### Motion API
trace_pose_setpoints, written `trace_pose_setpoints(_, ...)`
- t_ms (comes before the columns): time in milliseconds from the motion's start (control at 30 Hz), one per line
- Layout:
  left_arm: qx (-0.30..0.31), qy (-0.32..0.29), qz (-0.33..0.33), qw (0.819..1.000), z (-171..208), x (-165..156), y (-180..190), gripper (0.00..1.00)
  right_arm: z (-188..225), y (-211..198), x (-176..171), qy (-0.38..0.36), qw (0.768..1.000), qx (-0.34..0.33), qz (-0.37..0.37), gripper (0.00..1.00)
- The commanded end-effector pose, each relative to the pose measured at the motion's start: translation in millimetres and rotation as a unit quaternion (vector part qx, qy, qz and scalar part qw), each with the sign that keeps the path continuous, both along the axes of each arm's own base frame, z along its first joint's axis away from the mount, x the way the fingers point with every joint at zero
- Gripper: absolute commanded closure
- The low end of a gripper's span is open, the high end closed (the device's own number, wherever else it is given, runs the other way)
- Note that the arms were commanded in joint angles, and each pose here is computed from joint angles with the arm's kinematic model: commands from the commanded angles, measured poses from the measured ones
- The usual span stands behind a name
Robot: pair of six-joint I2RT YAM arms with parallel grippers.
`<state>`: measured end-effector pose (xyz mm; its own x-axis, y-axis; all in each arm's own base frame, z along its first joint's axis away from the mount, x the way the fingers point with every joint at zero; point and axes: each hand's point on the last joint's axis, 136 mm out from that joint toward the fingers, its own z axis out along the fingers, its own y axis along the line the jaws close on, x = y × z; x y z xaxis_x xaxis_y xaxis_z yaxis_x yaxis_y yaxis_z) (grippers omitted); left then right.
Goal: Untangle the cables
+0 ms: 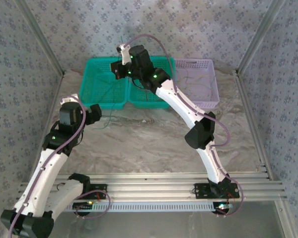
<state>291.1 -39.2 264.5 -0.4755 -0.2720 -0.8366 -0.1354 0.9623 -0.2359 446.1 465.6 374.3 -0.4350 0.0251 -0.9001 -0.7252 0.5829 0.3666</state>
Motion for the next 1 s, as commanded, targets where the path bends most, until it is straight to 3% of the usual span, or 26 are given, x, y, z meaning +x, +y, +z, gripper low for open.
trace_pose_setpoints(0,-0.057,-0.018,-0.074,0.995,9.0,7.6,-34.7,0.00,8.8,18.6,-24.7,0.044,0.995,0.049,0.077,1.00)
trace_pose_setpoints(333,-0.157,-0.023,-0.196,0.968,14.7,9.6,-90.1,0.00,18.8,26.4,-55.7,0.046,0.990,0.050,0.125,1.00)
trace_pose_setpoints(700,-0.149,0.023,-0.237,0.960,-5.6,9.5,-117.0,0.02,27.1,30.5,-68.7,0.039,0.988,0.053,0.142,1.00)
trace_pose_setpoints(800,-0.145,0.031,-0.237,0.960,-9.0,11.6,-118.0,0.18,30.7,31.8,-75.1,0.035,0.987,0.055,0.148,1.00)
trace_pose_setpoints(967,-0.144,0.030,-0.232,0.961,-7.9,12.8,-116.9,0.51,30.5,30.5,-80.6,0.030,0.987,0.050,0.149,1.00)
